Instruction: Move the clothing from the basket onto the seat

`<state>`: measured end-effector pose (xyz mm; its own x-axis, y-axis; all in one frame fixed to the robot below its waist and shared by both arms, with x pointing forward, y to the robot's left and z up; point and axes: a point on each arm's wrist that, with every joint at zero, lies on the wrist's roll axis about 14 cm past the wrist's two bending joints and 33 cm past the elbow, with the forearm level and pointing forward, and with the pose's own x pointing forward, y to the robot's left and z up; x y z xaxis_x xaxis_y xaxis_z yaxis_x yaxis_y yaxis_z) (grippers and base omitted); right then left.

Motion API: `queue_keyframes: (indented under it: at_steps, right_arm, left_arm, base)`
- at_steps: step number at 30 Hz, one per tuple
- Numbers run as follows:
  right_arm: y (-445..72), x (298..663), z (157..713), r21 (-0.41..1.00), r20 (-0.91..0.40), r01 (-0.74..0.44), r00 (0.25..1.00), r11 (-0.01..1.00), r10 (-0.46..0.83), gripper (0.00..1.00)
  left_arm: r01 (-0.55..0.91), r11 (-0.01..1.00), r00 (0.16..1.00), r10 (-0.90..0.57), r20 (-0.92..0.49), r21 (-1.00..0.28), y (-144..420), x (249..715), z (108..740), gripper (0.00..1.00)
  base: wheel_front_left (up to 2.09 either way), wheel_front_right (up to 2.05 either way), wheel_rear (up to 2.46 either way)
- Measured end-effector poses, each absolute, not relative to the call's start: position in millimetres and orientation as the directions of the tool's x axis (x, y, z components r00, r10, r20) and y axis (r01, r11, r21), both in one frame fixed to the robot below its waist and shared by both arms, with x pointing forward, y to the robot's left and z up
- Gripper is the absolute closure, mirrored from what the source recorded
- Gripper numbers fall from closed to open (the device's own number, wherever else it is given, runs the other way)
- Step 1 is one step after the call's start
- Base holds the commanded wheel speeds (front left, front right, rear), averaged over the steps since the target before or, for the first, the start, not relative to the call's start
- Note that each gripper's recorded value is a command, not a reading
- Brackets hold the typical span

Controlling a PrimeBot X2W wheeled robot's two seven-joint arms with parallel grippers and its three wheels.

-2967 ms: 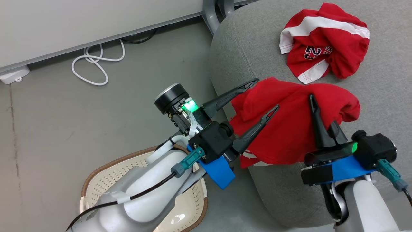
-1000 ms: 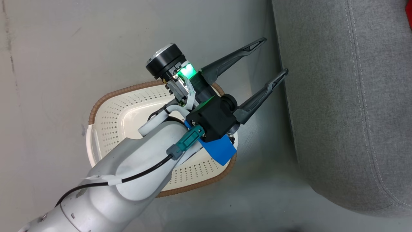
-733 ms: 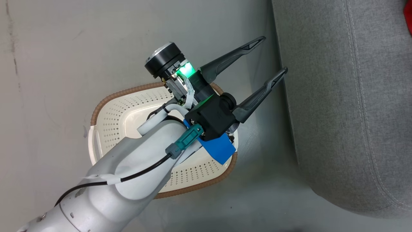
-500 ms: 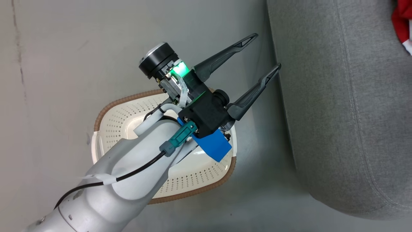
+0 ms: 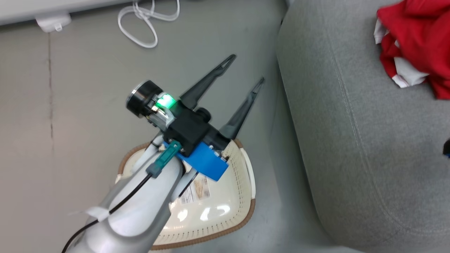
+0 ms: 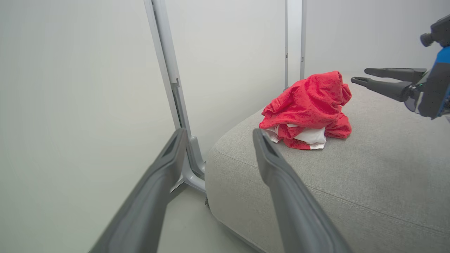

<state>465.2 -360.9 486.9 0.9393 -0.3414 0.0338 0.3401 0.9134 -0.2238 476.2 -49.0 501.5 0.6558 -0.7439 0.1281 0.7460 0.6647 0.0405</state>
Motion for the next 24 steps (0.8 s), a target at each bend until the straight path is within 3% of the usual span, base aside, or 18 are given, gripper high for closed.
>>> queue_keyframes:
  at_steps: [8, 15, 24]
  right_arm:
    - [-305.2, 456.7, 526.6, -0.159, 0.141, 0.227, 0.968, 0.961, -0.206, 0.0]
    - [-227.3, 452.0, 553.5, -0.097, 0.216, 0.035, 0.976, 0.995, -0.013, 0.0]
    - [-161.1, 435.7, 564.6, -0.053, 0.249, -0.132, 0.958, 0.99, 0.141, 0.0]
  left_arm:
    - [0.603, 0.796, 0.788, -0.604, 0.115, 0.052, 10.5, 471.7, 513.6, 0.0]
    - [0.384, 0.922, 0.914, -0.387, 0.12, 0.041, 90.7, 450.4, 526.4, 0.0]
    - [0.154, 0.988, 0.979, -0.156, 0.134, 0.025, 166.5, 409.9, 533.2, 0.0]
  base:
    - [0.0, 0.0, 0.0]
    - [0.0, 0.0, 0.0]
    - [0.0, 0.0, 0.0]
